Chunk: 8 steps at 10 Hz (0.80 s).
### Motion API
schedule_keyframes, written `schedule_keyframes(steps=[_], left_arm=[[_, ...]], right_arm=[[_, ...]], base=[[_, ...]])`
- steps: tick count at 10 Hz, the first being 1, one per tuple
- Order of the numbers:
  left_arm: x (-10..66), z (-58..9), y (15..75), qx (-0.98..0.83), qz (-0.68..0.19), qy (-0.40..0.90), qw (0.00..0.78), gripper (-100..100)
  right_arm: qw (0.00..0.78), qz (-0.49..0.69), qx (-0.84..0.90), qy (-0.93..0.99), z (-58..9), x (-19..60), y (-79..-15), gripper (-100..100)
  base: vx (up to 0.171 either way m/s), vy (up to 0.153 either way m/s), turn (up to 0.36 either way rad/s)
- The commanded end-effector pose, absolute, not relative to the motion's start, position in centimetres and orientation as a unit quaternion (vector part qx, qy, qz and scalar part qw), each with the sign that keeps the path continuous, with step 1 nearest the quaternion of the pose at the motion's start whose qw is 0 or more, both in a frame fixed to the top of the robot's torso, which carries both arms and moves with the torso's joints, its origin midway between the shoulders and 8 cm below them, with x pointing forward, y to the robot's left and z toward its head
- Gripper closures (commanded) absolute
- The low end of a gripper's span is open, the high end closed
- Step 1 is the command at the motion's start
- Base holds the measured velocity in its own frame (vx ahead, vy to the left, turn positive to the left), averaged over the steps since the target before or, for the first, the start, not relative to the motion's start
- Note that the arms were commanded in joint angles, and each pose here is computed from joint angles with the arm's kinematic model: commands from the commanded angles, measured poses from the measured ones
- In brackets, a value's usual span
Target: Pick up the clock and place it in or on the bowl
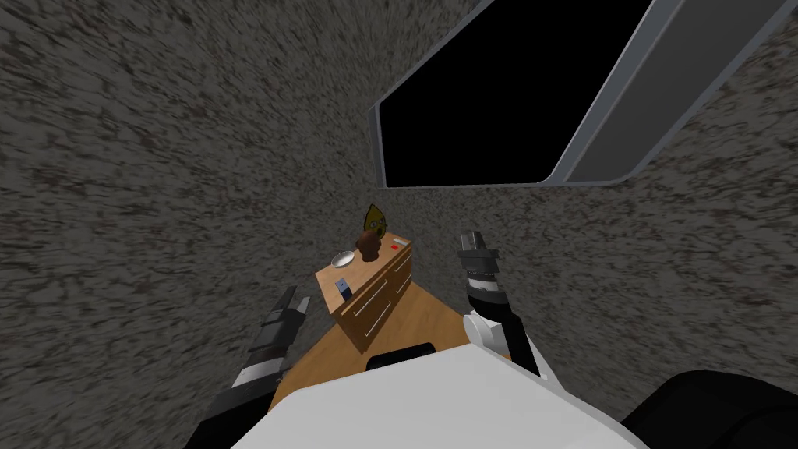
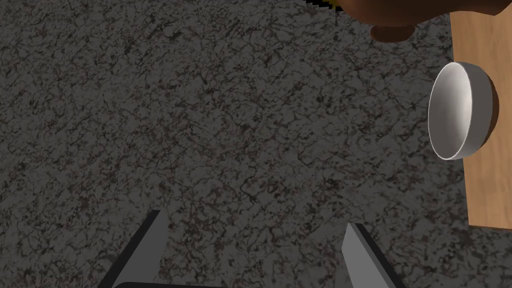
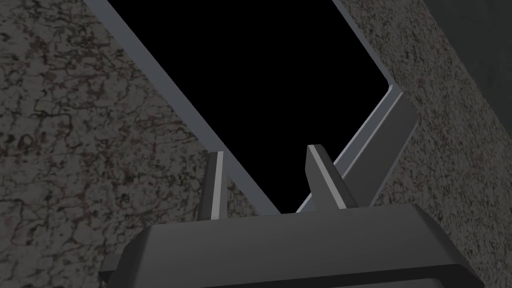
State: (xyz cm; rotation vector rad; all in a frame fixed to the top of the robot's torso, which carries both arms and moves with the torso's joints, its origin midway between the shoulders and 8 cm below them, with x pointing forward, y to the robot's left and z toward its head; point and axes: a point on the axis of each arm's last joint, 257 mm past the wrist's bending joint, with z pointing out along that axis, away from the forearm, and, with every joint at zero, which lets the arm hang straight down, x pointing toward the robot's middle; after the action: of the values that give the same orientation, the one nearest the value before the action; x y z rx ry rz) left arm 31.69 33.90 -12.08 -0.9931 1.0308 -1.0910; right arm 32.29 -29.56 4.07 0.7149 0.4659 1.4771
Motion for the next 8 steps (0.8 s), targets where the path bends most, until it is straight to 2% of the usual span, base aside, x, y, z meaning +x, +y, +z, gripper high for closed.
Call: schedule_keyframes(steps=[1,2,4,5,8], left_arm=[[30.7,-14.6,34.5,-0.457,-0.458,0.470,0.601,-100],[30.0,-16.5,35.0,-0.475,-0.445,0.485,0.584,-100],[28.5,-19.0,35.8,-0.499,-0.424,0.505,0.563,-100],[27.6,-20.9,36.3,-0.515,-0.410,0.520,0.545,-100],[25.4,-23.5,37.2,-0.539,-0.383,0.540,0.520,-100]], right_arm=[[0.658,0.652,0.316,0.206,4.1,32.3,-29.6,0],[0.658,0.652,0.316,0.206,4.1,32.3,-29.6,0],[0.658,0.652,0.316,0.206,4.1,32.3,-29.6,0],[0.658,0.652,0.316,0.206,4.1,32.3,-29.6,0],[0.658,0.652,0.316,0.206,4.1,32.3,-29.6,0]], base=[[0.033,-0.064,-0.282],[0.031,-0.098,-0.412],[0.044,-0.065,-0.169],[0.087,-0.085,-0.406],[0.053,-0.066,-0.148]])
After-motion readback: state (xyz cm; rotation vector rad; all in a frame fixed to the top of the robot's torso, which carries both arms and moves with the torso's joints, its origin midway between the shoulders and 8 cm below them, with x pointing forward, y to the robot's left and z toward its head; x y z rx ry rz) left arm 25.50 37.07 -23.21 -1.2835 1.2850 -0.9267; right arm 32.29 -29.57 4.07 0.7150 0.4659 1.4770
